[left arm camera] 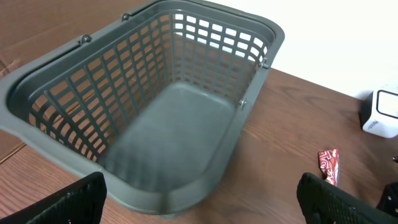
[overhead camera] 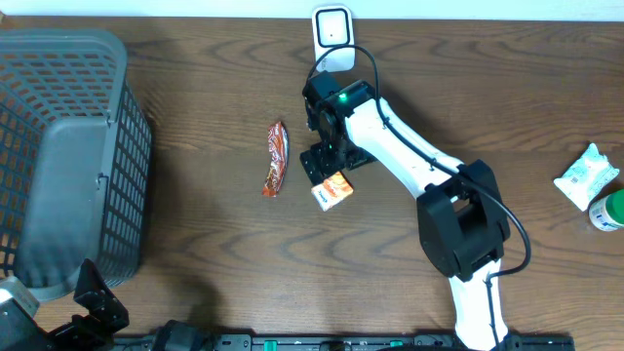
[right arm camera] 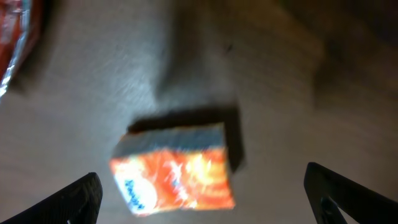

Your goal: Scan the item barcode

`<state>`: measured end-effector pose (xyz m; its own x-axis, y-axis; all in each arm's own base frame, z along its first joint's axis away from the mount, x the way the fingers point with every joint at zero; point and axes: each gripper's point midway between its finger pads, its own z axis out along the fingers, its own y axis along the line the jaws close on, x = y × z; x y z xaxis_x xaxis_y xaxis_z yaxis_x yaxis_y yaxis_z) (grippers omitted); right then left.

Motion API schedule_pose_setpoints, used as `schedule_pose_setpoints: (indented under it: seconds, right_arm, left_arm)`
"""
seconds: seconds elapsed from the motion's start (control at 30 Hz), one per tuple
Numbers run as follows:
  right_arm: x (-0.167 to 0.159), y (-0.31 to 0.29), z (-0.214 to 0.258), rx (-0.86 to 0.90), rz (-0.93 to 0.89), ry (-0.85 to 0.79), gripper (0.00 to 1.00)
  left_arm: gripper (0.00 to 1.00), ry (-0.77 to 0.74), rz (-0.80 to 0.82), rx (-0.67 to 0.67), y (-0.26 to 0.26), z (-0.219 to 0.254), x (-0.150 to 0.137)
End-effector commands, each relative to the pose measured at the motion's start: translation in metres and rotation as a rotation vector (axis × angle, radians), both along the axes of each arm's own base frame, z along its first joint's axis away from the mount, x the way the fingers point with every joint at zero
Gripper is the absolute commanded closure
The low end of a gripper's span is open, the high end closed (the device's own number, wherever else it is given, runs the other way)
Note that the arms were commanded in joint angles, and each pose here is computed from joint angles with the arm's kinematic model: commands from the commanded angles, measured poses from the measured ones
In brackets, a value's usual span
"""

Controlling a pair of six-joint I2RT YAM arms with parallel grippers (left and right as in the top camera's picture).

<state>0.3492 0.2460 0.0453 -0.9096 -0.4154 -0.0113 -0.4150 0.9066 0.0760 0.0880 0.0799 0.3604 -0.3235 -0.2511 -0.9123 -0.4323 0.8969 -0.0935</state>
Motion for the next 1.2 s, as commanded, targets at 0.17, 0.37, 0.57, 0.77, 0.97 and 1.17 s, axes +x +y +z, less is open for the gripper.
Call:
schedule_pose_setpoints:
  seconds: [0.17,0.37,0.57,0.77,0.97,1.17]
  right_arm:
    - [-0.002,0.003,-0.026,-0.047,0.081,0.01,0.01]
    - [-0.018,0.012,-0.039,-0.07,0.121,0.054,0.01]
    - [-0.026,0.022,-0.039,-0.062,0.154,0.06,0.01]
    - [-0.026,0.019,-0.039,-0.061,0.205,0.062,0.02]
    - [-0.027,0.018,-0.053,-0.05,0.319,0.052,0.02]
    - [-0.038,0.009,-0.072,-0.053,0.464,0.07,0.04]
  left_arm:
    - [0.02,-0.002,0.002,0.009,0.001,0.002,-0.001]
    - [0.02,-0.002,0.002,0.009,0.001,0.002,-0.001]
    - [0.02,-0.002,0.002,0.009,0.001,0.002,-0.001]
    - [0.02,-0.002,0.002,0.009,0.001,0.002,-0.001]
    - [0.02,-0.002,0.002,0.009,0.001,0.002,-0.001]
    - [0.02,-0.002,0.002,0.009,0.001,0.002,-0.001]
